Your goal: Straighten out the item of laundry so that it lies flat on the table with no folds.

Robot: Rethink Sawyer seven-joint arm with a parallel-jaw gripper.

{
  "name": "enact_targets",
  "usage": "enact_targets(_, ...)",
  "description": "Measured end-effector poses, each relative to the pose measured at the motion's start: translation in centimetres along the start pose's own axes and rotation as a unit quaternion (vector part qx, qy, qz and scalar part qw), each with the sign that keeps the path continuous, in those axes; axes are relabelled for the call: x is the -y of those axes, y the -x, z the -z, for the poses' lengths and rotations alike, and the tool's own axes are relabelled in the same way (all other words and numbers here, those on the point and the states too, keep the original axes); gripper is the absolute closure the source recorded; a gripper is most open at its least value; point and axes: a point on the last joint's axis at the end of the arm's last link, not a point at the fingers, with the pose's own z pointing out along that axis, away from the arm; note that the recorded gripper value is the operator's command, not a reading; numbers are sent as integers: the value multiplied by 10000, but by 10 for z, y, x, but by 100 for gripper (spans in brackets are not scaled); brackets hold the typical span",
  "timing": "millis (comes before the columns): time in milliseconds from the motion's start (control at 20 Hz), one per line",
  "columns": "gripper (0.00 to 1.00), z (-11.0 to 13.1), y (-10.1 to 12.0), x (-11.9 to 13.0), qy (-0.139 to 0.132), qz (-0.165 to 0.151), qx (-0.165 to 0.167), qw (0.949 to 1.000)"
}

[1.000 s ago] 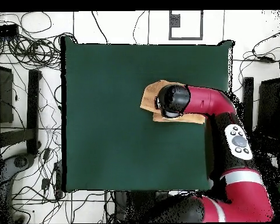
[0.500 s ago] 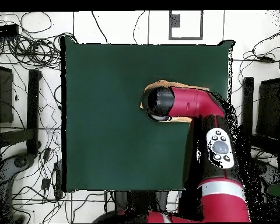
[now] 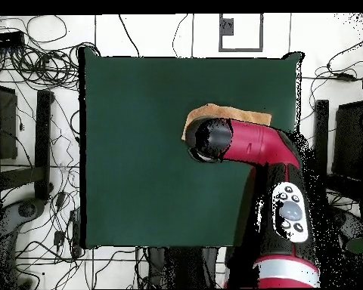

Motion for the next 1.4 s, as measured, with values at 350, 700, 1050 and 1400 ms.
enact_targets(350, 0, 6, -3, 38, -192, -718, -86, 9972)
enact_targets(700, 0, 8, -3, 66, -344, -1167, -120, 9925)
enact_targets(1050, 0, 18, 3, 86, -421, -1798, -70, 9828)
enact_targets(1400, 0, 26, 14, 102, -515, -2616, 62, 9638)
